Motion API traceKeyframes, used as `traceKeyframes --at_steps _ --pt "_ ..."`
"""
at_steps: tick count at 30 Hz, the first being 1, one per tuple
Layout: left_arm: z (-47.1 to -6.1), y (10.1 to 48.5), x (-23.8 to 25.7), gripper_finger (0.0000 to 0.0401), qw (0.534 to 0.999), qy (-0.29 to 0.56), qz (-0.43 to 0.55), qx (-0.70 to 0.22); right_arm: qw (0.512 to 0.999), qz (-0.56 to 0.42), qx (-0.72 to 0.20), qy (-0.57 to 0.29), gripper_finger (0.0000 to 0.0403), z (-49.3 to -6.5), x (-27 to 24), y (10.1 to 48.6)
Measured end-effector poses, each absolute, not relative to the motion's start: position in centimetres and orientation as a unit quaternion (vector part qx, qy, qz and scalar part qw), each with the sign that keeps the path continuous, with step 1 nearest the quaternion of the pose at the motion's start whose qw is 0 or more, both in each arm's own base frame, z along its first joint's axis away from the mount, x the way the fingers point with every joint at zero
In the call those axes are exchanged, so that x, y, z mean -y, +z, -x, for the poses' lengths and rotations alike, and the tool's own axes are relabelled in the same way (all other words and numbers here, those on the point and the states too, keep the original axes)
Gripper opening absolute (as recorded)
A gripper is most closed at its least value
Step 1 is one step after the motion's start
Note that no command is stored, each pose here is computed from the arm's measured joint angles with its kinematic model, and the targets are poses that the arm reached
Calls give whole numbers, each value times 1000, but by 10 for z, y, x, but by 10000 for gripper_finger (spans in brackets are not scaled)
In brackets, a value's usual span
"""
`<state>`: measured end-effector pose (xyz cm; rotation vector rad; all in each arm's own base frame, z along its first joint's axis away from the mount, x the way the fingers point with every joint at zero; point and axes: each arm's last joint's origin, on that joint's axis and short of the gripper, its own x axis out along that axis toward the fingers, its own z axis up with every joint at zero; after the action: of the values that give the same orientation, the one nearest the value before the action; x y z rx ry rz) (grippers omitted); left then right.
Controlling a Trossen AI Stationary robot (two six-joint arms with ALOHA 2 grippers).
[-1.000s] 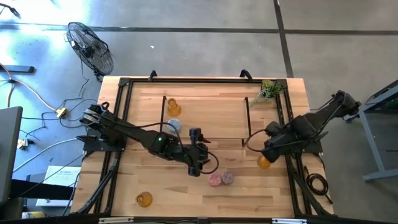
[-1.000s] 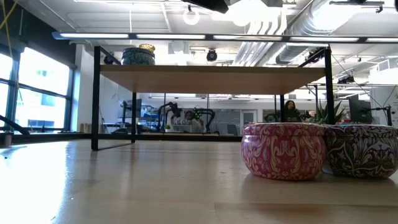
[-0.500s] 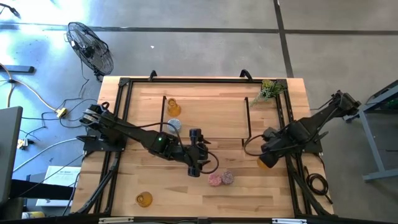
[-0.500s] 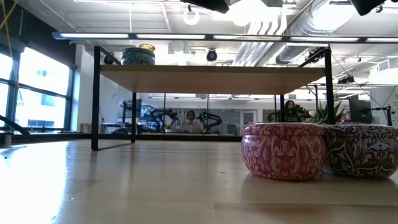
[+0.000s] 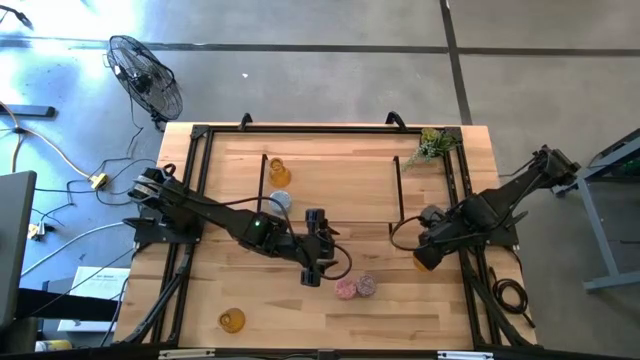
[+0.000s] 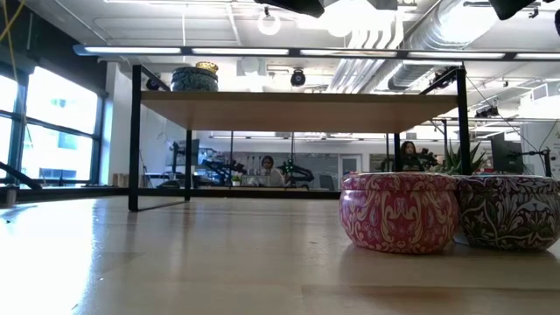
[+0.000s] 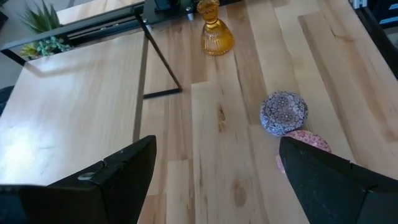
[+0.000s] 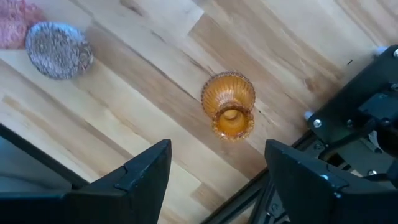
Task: Pick & Place candle stick holders
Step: Put the top yellow glass candle holder on the shelf aligned with the other glass candle holder
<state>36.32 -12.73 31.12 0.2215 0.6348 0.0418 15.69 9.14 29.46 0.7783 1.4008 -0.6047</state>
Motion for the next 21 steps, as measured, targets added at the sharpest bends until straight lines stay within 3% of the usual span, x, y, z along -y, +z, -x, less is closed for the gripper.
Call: traceKeyframes --at_steps 9,21 --pt "-363 311 129 335 943 -3 -100 -316 659 -330 -616 -279 255 -160 -94 291" --pt "-370 299 132 335 939 -11 -101 -329 611 -288 -676 -296 255 -170 -107 272"
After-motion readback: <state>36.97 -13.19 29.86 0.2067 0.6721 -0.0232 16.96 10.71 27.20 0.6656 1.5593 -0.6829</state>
